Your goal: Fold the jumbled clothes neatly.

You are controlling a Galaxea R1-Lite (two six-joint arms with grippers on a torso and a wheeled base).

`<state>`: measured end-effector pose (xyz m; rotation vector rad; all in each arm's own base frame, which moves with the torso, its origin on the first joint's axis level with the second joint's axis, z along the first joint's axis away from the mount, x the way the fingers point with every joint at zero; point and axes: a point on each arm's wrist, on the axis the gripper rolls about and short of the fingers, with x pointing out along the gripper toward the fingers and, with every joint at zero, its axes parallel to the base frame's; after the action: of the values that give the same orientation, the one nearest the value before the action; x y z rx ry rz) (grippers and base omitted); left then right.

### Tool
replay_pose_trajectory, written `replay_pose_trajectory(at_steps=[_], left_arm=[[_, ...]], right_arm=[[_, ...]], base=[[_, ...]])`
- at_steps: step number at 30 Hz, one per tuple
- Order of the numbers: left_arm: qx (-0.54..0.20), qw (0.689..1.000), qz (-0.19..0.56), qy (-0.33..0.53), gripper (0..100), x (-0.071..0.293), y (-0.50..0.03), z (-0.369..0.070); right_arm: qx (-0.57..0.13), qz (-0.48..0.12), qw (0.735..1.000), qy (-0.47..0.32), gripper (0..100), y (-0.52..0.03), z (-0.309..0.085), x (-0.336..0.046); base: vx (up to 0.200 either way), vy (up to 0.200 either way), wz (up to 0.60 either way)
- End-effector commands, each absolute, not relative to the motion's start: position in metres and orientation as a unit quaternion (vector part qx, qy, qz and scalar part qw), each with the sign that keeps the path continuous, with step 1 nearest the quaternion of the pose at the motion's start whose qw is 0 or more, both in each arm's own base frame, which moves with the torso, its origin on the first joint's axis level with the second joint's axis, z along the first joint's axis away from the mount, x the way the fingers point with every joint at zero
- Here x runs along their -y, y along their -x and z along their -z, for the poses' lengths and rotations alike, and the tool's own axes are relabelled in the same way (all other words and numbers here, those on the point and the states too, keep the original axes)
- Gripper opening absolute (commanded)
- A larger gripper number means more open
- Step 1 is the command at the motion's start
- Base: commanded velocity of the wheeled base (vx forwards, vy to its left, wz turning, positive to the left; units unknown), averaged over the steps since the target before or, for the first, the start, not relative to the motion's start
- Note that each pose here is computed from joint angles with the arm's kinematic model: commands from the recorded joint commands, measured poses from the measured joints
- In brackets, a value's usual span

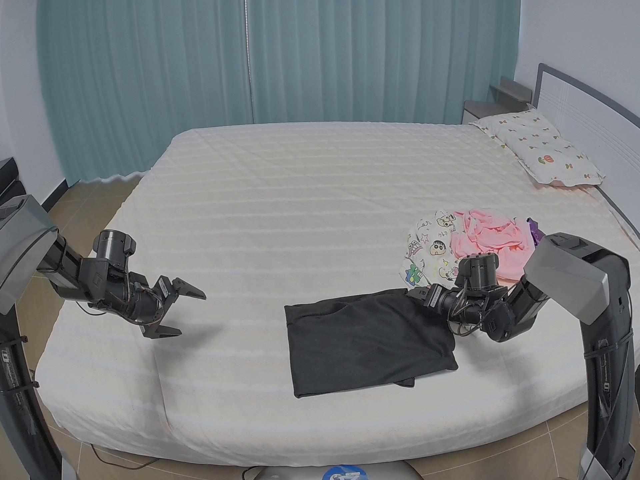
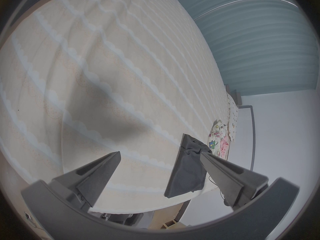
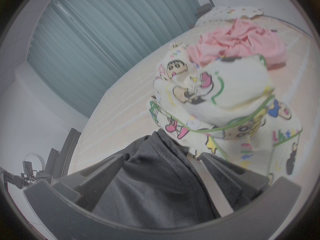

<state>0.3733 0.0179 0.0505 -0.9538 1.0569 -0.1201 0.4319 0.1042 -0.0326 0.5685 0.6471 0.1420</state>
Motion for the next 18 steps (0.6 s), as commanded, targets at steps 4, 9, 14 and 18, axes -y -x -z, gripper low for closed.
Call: replay_pose_trajectory(at_steps=[4, 9, 14, 18], left_arm=[[-0.484, 0.756, 0.055, 0.438, 100, -0.018, -0.373, -0.050], [-0.485, 0.755, 0.055, 0.438, 100, -0.018, -0.373, -0.050], [-0.485, 0.755, 0.055, 0.438, 100, -0.018, -0.373, -0.050], [-0.485, 0.755, 0.055, 0.438, 100, -0.018, -0.373, -0.050]], right_arm=[[-0.302, -0.059, 0.904, -0.298, 0, -0.440, 0.035, -0.100], [-0.285, -0.051, 0.900, -0.327, 0, -0.442, 0.025, -0.094], [-0.275, -0.043, 0.897, -0.343, 0, -0.444, 0.016, -0.087], [-0.278, -0.038, 0.895, -0.347, 0, -0.443, 0.019, -0.085]], base=[[0.000, 0.000, 0.00], [0.000, 0.000, 0.00], [0.000, 0.000, 0.00], [0.000, 0.000, 0.00]])
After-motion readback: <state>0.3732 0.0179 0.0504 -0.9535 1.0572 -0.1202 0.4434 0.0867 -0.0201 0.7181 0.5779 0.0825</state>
